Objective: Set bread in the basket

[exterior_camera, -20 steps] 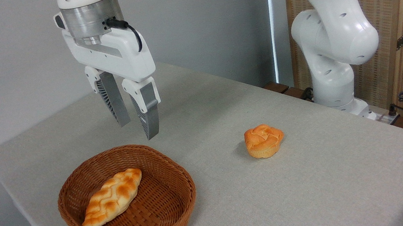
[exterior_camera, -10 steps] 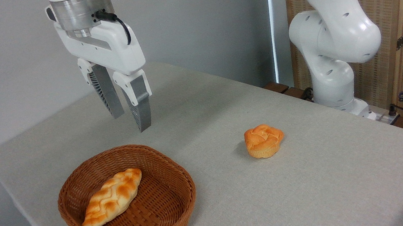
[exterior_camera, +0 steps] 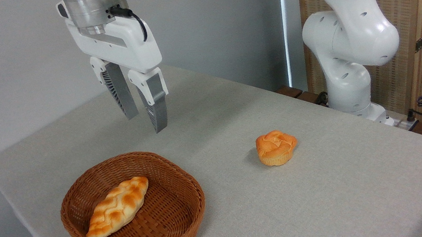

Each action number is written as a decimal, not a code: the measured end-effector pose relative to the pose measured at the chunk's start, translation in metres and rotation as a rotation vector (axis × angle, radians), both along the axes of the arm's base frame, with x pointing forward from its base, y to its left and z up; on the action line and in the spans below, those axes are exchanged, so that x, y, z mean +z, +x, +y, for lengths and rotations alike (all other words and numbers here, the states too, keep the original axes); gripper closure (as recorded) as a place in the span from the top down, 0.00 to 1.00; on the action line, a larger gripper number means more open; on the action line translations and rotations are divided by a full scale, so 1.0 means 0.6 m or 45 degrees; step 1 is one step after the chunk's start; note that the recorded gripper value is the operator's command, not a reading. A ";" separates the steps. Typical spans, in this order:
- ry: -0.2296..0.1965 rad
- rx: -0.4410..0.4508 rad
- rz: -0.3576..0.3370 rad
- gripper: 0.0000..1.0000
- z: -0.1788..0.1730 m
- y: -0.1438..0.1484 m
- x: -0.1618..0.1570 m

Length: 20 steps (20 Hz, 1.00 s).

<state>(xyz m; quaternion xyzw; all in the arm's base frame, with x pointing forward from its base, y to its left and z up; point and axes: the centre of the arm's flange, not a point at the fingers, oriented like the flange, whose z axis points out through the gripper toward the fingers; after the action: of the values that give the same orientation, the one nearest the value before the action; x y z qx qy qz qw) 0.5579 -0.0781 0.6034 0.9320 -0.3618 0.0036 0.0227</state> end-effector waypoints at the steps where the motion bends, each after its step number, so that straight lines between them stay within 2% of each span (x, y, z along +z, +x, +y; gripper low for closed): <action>1: 0.000 0.004 0.002 1.00 0.003 -0.003 -0.001; 16: -0.003 0.046 -0.014 1.00 0.069 -0.009 0.010; 20: 0.072 0.055 -0.021 1.00 0.077 -0.009 0.010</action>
<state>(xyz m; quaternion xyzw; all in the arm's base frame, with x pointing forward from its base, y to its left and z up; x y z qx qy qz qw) 0.5526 -0.0320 0.6095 0.9398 -0.3416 0.0014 -0.0067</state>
